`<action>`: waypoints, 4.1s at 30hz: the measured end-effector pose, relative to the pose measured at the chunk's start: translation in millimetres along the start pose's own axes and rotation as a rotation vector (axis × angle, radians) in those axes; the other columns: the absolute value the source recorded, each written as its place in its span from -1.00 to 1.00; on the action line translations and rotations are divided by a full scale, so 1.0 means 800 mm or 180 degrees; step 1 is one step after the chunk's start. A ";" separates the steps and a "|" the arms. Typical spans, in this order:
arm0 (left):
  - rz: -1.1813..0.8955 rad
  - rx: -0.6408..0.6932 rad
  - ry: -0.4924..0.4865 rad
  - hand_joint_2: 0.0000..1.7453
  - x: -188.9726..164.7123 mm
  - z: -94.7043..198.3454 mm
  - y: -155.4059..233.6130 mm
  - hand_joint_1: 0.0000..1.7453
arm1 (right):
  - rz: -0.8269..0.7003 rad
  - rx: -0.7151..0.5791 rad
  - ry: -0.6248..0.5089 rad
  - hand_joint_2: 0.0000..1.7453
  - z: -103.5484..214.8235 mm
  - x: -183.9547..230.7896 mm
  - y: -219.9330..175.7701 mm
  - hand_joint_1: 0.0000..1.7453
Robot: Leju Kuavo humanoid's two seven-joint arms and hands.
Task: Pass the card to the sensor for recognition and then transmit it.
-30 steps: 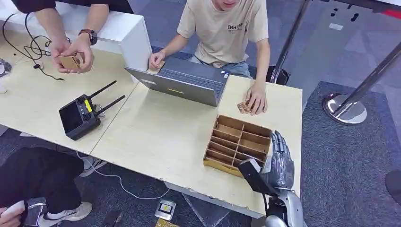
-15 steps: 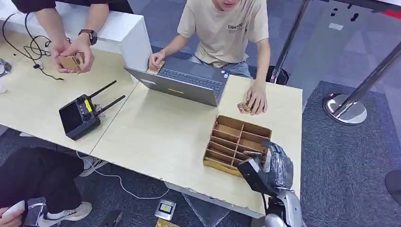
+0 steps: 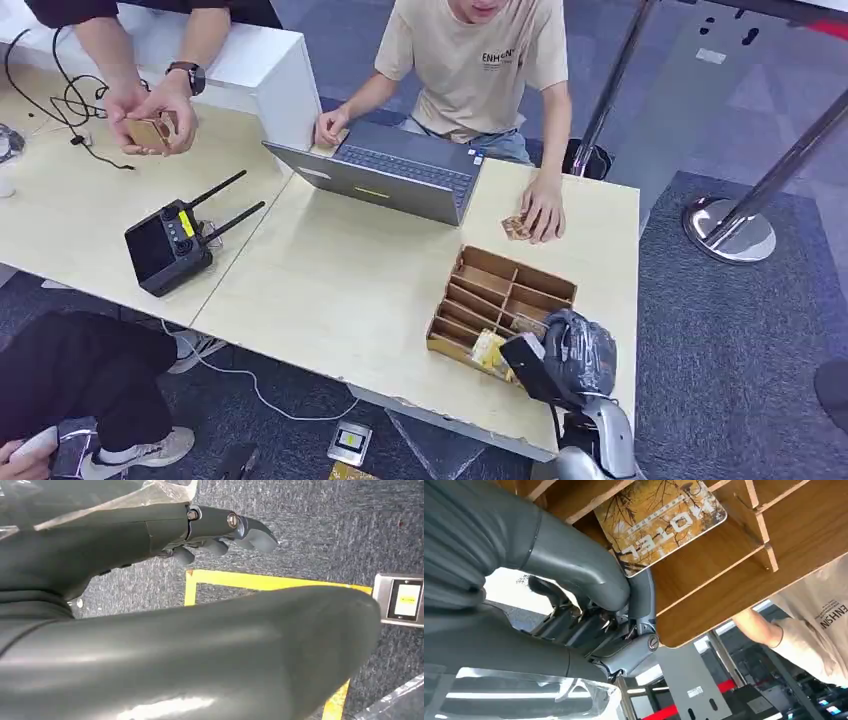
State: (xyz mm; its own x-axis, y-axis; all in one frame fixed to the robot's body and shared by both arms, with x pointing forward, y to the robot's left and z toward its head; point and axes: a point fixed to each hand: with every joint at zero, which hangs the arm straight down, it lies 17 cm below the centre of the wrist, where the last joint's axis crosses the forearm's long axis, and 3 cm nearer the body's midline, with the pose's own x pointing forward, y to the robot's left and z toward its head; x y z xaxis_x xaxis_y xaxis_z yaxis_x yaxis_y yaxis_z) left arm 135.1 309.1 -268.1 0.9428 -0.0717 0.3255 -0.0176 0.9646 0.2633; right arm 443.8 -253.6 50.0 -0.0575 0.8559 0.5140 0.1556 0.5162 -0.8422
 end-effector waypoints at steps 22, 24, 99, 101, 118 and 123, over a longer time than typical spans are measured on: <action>-0.0007 0.0032 0.0006 -1.00 -0.001 0.000 0.002 -1.00 | -0.0010 -0.0035 -0.0017 1.00 -0.006 0.000 0.000 -1.00; -0.0005 0.0032 0.0007 -1.00 -0.001 0.000 0.003 -1.00 | 0.0037 -0.0097 -0.0015 1.00 -0.009 0.001 -0.009 -1.00; 0.0077 -0.0063 -0.0045 -1.00 0.003 0.001 -0.003 -1.00 | 0.0907 0.0848 -0.0926 1.00 -0.017 0.128 -0.062 -1.00; 0.0085 -0.0057 -0.0042 -1.00 0.003 0.000 -0.003 -1.00 | 0.0906 0.0837 -0.0897 1.00 -0.017 0.125 -0.062 -1.00; 0.0145 -0.0004 -0.0011 -1.00 0.001 0.000 0.000 -1.00 | 0.0905 0.0733 -0.0625 1.00 -0.005 0.098 -0.057 -1.00; 0.0145 0.0000 0.0003 -1.00 0.000 0.000 0.000 -1.00 | 0.0903 0.0756 -0.0593 1.00 -0.002 0.091 -0.051 -1.00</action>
State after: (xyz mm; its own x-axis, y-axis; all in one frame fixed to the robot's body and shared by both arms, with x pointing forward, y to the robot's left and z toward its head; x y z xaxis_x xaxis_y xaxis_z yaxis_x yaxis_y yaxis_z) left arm 135.2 309.4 -268.0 0.9413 -0.0273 0.3364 -0.0606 0.9668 0.2481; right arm 434.5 -212.6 121.8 -0.2260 0.9451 0.2362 -0.0397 0.2333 -0.9716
